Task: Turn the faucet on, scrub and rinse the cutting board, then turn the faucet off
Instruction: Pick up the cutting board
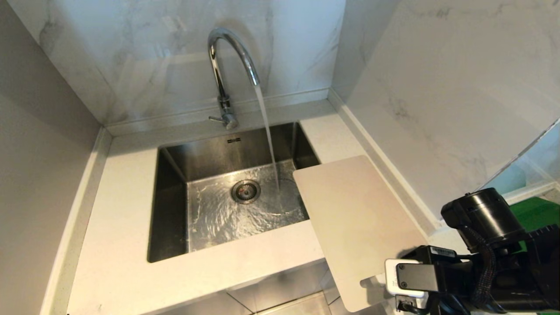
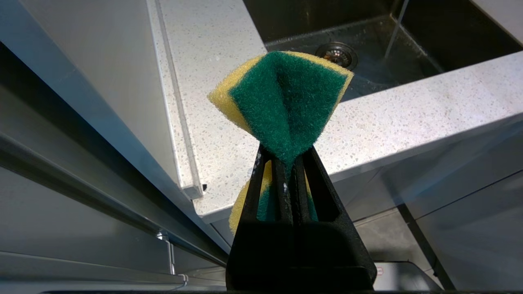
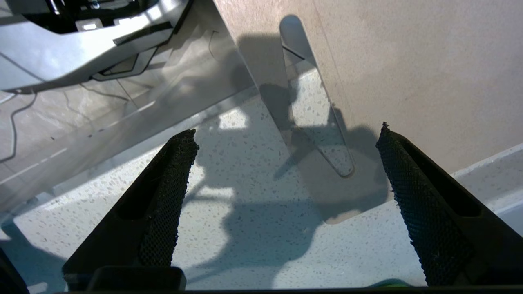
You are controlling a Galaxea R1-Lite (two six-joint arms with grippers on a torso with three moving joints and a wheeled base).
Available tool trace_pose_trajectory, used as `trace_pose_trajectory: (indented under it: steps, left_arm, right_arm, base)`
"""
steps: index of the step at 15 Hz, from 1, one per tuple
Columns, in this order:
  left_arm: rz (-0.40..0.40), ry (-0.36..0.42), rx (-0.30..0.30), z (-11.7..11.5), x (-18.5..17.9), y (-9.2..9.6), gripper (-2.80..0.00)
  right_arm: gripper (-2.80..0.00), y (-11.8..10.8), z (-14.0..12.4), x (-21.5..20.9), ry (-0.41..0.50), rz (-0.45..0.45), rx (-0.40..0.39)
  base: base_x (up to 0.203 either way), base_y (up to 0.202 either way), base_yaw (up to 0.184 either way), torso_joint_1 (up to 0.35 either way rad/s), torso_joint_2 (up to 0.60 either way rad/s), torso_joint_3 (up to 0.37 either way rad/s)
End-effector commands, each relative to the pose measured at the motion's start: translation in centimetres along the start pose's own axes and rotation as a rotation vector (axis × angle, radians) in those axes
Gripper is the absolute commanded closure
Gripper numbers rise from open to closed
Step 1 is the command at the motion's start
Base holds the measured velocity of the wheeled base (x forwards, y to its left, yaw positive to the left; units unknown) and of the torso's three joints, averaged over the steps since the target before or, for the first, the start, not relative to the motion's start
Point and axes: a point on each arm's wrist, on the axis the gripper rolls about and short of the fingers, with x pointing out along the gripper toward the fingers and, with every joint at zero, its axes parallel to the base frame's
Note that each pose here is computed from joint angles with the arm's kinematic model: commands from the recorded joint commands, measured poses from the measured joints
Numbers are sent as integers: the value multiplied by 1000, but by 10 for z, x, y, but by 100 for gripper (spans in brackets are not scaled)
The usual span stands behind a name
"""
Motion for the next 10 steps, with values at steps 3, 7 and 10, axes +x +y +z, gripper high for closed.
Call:
trace_pose_trajectory:
  steps: [3,7,10]
  left_arm:
    - [0,3,-1,0,0,0,0]
    - [0,3,-1,0,0,0,0]
    - [0,2,-1,0,0,0,0]
  right_arm:
    - [-280,-1,0,4,8,19,-29]
    - [-280,2,-3,20,31,82,-55]
    - [-280,0,-2,24,32,95,-44]
  base:
    - [0,0,0,0,0,0]
    - [0,0,0,0,0,0]
    - [0,0,0,0,0,0]
